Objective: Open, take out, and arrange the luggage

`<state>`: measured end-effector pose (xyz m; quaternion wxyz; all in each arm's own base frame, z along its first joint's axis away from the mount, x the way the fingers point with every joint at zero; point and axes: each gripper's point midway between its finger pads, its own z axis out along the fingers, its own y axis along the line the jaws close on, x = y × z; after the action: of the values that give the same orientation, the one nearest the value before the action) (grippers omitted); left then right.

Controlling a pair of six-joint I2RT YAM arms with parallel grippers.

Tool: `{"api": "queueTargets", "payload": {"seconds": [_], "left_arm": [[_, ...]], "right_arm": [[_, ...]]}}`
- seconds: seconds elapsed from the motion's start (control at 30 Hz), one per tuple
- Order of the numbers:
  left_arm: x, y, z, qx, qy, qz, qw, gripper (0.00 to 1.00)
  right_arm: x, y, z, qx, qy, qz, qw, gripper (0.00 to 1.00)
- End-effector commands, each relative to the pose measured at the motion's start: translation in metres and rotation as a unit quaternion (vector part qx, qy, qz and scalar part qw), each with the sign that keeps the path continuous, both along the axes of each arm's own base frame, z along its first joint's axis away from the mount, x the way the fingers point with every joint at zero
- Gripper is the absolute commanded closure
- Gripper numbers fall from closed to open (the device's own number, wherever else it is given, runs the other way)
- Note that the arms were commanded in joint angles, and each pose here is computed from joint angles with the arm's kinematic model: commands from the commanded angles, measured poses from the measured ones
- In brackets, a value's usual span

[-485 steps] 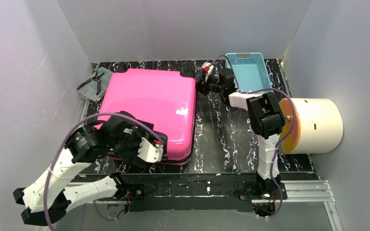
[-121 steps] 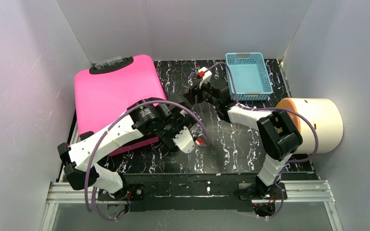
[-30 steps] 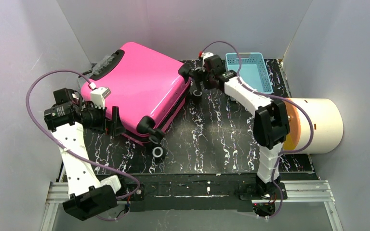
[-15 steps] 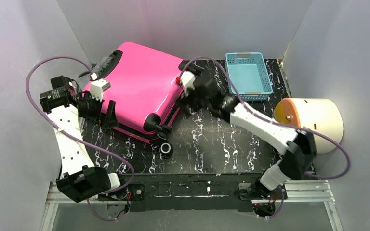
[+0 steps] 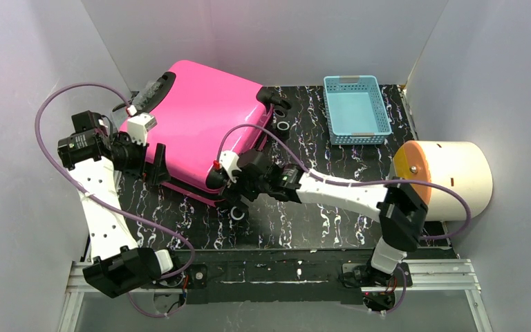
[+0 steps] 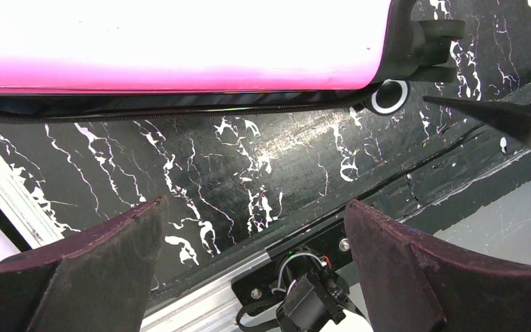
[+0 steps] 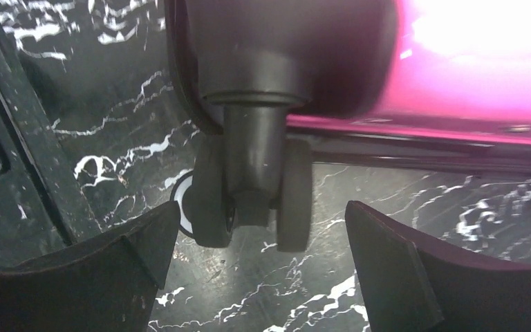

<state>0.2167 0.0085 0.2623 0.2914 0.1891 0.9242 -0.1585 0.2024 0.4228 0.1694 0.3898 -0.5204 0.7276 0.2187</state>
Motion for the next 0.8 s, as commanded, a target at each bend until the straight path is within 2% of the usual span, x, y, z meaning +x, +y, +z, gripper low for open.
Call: {"api": "queueTargets", "payload": {"seconds": [0.0,0.2,0.33,0.37,0.53,0.63,0.67,0.77], "left_arm": [[-0.007,-0.004,0.000,-0.001,-0.004,-0.005,1.000,0.02],[-0.008,-0.009,-0.006,-0.016,0.003,-0.012,1.000,0.02],[-0.010,-0.009,-0.007,-0.015,0.002,-0.015,1.000,0.03],[-0.010,-0.009,-0.008,-0.014,0.002,-0.016,1.000,0.03],[-0.011,-0.009,-0.009,-0.009,-0.002,-0.025,1.000,0.03],[-0.013,-0.011,-0.011,-0.005,-0.012,-0.044,0.999,0.05],[-0.013,-0.011,-0.012,-0.004,-0.015,-0.049,0.999,0.05],[-0.009,-0.012,-0.009,-0.005,-0.026,-0.061,0.998,0.05]], "right_arm": [[-0.008,0.018,0.005,0.017,0.021,0.014,1.000,0.02],[0.008,0.034,-0.015,0.012,0.022,-0.025,0.999,0.02],[0.014,0.040,-0.023,0.001,0.023,-0.033,0.999,0.11],[0.013,0.043,-0.021,0.003,0.027,-0.028,0.999,0.17],[0.008,0.050,0.005,0.021,0.040,-0.016,0.999,0.70],[0.005,0.053,0.032,0.036,0.040,-0.005,0.999,0.92],[0.005,0.054,0.041,0.042,0.041,-0.003,0.998,0.97],[0.010,0.059,0.075,0.081,0.071,0.004,0.994,0.99]]}}
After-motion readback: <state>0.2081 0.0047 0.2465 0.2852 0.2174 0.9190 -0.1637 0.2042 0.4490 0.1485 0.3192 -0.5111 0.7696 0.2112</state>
